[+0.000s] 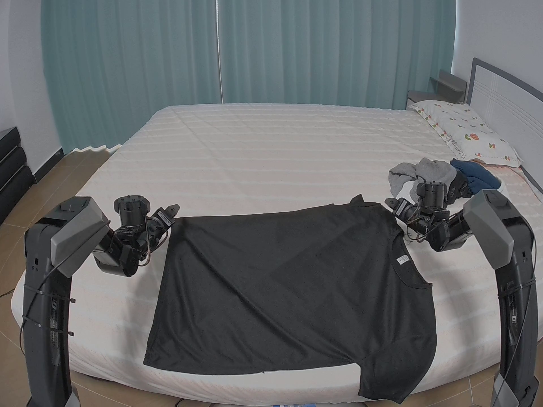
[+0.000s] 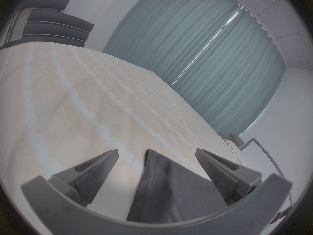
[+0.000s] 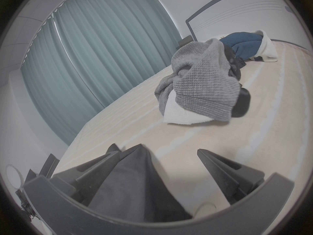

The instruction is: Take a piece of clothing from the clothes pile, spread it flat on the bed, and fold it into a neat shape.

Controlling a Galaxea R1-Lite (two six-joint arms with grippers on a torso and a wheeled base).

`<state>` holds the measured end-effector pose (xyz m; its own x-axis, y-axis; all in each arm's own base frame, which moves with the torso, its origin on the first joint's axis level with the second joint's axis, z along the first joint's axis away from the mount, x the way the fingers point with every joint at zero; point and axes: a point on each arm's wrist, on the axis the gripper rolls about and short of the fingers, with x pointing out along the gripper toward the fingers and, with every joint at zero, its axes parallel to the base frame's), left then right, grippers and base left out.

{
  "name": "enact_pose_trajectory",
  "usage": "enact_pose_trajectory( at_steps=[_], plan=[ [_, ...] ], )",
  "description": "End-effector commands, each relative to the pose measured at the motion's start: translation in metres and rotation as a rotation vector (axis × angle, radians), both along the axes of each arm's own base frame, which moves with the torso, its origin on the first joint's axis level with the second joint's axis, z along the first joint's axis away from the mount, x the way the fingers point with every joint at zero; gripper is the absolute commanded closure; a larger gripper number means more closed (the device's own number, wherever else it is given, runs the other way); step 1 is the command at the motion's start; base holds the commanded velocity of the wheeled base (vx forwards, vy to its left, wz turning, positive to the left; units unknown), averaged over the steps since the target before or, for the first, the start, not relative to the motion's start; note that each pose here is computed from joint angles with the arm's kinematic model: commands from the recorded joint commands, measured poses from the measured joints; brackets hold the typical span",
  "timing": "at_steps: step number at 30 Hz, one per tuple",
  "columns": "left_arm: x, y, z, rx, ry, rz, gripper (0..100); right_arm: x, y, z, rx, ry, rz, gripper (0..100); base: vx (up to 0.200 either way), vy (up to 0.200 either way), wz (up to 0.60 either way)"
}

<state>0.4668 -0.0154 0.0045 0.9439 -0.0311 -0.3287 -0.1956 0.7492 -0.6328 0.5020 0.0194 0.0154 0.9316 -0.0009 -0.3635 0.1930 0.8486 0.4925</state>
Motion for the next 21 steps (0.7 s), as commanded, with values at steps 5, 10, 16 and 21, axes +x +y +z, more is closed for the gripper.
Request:
enact_pose_trajectory(
  at_steps=[5,10,16,21],
  plan=[
    [-0.105,0.004,0.059,-0.005,0.072,-0.028,0,-0.118,0.008,0.073,0.044,0.034,0.126,0,0.000,0.000,0.00],
    [-0.160,0.004,0.049,-0.030,0.181,-0.090,0,-0.166,0.006,0.072,0.052,0.092,0.143,0,0.000,0.000,0.00],
    [-0.223,0.004,0.035,-0.043,0.336,-0.118,0,-0.213,0.002,0.055,0.084,0.184,0.123,0,0.000,0.000,0.00],
    [-0.263,0.003,0.037,-0.073,0.385,-0.184,0,-0.243,0.005,0.039,0.129,0.210,0.120,0,0.000,0.000,0.00]
  ],
)
